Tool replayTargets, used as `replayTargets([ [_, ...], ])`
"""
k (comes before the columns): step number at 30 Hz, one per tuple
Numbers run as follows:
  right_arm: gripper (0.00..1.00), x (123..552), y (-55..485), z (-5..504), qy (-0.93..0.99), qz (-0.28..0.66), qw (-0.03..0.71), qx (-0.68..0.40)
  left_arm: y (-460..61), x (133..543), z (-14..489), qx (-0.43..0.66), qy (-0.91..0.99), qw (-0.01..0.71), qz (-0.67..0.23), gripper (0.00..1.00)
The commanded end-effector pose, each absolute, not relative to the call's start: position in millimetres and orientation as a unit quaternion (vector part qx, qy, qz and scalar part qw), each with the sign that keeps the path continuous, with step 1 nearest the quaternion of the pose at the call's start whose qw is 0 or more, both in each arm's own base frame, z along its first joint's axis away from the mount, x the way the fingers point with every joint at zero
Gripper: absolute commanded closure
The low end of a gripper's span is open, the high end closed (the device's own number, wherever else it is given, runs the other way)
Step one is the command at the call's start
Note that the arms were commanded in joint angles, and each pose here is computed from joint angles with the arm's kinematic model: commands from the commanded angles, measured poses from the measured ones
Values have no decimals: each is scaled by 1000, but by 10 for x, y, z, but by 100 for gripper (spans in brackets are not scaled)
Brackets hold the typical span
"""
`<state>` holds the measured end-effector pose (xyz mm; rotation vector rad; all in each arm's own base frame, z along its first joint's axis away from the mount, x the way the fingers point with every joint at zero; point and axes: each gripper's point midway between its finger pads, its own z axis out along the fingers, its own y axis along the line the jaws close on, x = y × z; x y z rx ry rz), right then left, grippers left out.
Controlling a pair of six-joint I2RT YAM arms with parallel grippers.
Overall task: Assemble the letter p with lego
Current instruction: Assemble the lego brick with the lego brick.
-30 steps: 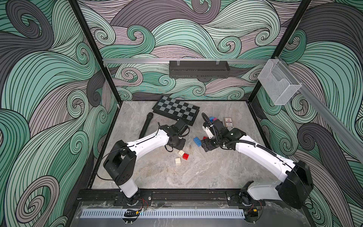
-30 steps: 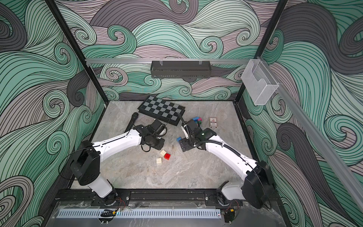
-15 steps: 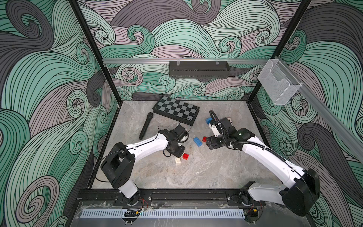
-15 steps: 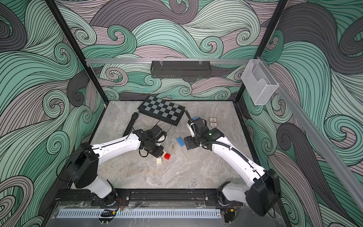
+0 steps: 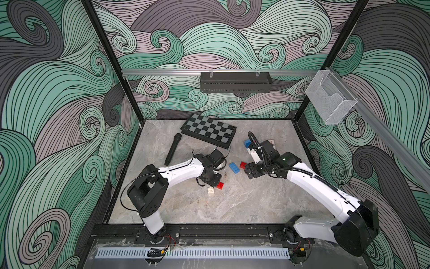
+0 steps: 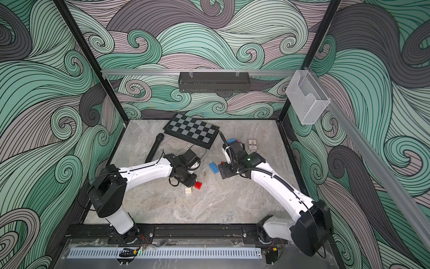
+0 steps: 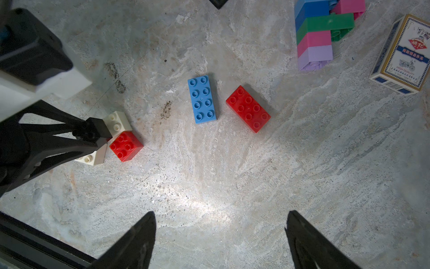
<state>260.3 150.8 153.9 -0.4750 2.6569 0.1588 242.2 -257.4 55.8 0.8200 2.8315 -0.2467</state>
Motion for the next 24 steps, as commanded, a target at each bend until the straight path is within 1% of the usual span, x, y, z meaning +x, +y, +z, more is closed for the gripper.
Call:
replayTargets([
  [1, 13, 2560, 1486, 1516, 960, 60, 212, -172, -2664, 2542, 636, 284, 949, 113, -80, 70],
  [24, 13, 2547, 1476, 1486, 961, 59, 207, -173, -2671, 2585, 479, 300, 947, 100, -61, 71],
])
